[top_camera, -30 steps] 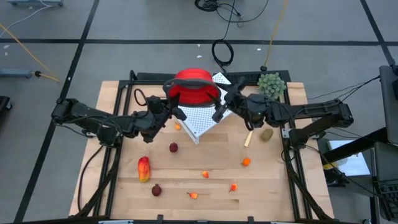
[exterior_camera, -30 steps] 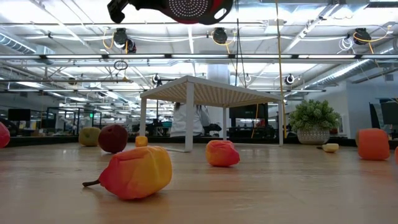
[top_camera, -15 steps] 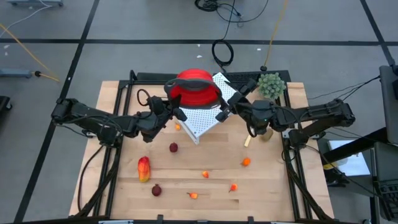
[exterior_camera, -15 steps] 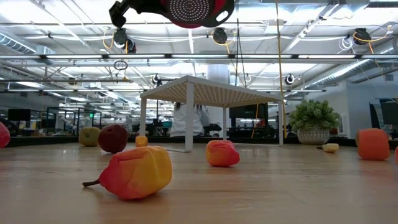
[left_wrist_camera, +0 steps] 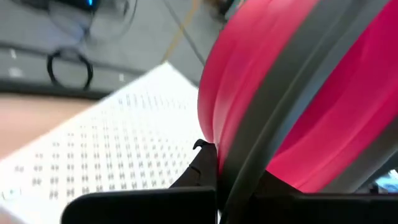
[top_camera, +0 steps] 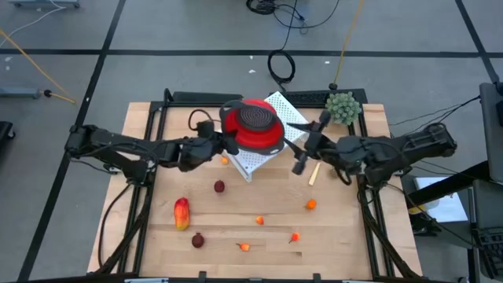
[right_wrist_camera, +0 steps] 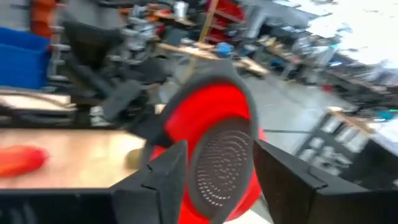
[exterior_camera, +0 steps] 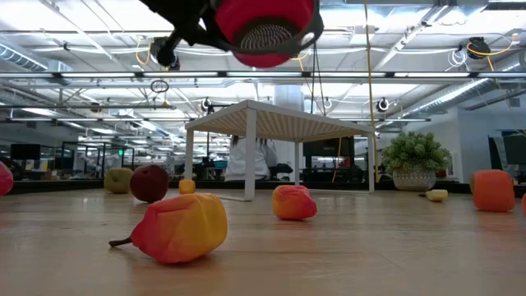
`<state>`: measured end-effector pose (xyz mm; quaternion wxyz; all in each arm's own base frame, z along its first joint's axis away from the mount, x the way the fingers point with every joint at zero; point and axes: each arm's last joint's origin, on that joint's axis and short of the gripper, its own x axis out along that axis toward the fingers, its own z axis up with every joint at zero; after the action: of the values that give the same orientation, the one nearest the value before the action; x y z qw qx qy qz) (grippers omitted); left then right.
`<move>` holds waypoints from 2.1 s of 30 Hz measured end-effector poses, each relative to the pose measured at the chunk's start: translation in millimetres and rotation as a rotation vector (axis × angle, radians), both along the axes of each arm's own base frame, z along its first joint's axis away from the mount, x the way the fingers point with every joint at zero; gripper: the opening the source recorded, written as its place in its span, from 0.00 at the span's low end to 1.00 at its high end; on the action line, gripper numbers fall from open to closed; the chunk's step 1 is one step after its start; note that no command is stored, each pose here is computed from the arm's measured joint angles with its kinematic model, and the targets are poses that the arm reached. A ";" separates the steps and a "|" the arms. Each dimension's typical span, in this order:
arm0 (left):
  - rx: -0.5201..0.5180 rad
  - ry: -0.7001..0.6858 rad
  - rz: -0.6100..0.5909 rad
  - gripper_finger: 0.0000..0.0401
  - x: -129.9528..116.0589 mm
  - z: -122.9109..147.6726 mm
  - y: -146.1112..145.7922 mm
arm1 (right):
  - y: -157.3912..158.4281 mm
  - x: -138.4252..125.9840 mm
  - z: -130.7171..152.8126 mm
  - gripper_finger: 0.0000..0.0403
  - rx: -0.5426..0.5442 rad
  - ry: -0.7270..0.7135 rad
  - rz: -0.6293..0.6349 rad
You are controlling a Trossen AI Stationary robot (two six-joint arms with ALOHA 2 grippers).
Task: Pick & Place Fruit
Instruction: Put the red strainer bowl on the shelf
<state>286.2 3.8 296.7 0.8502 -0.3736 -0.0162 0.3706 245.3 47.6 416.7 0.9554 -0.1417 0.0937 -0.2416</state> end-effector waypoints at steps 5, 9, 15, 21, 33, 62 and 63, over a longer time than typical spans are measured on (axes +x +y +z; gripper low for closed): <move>-0.127 -0.009 -0.061 0.00 0.3 -5.1 11.5 | -4.1 -24.8 4.4 0.30 0.052 0.042 0.115; -0.223 -0.042 -0.106 0.00 1.0 -6.0 20.4 | -6.3 -41.1 8.0 0.18 0.055 0.058 0.211; -0.376 -0.062 -0.150 0.00 0.0 -8.0 33.0 | -9.1 -65.0 0.4 0.02 0.020 0.066 0.366; -0.487 0.079 -0.097 0.00 -7.8 13.5 37.9 | -14.6 -90.1 -16.0 0.01 -0.007 0.004 0.430; -0.740 0.203 -0.053 0.00 -32.6 63.9 44.6 | -20.8 -130.2 -42.7 0.00 -0.065 -0.148 0.607; -1.072 0.279 0.015 0.00 -9.3 32.2 61.5 | -29.7 -169.9 -80.0 0.00 -0.084 -0.207 0.678; -1.073 0.283 0.017 0.00 -9.0 31.4 62.2 | -30.5 -172.8 -83.1 0.00 -0.083 -0.213 0.678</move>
<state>277.2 66.1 328.1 0.5317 -0.7006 0.2863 0.3802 72.5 17.1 333.6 0.9791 -0.1775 -0.0688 0.0718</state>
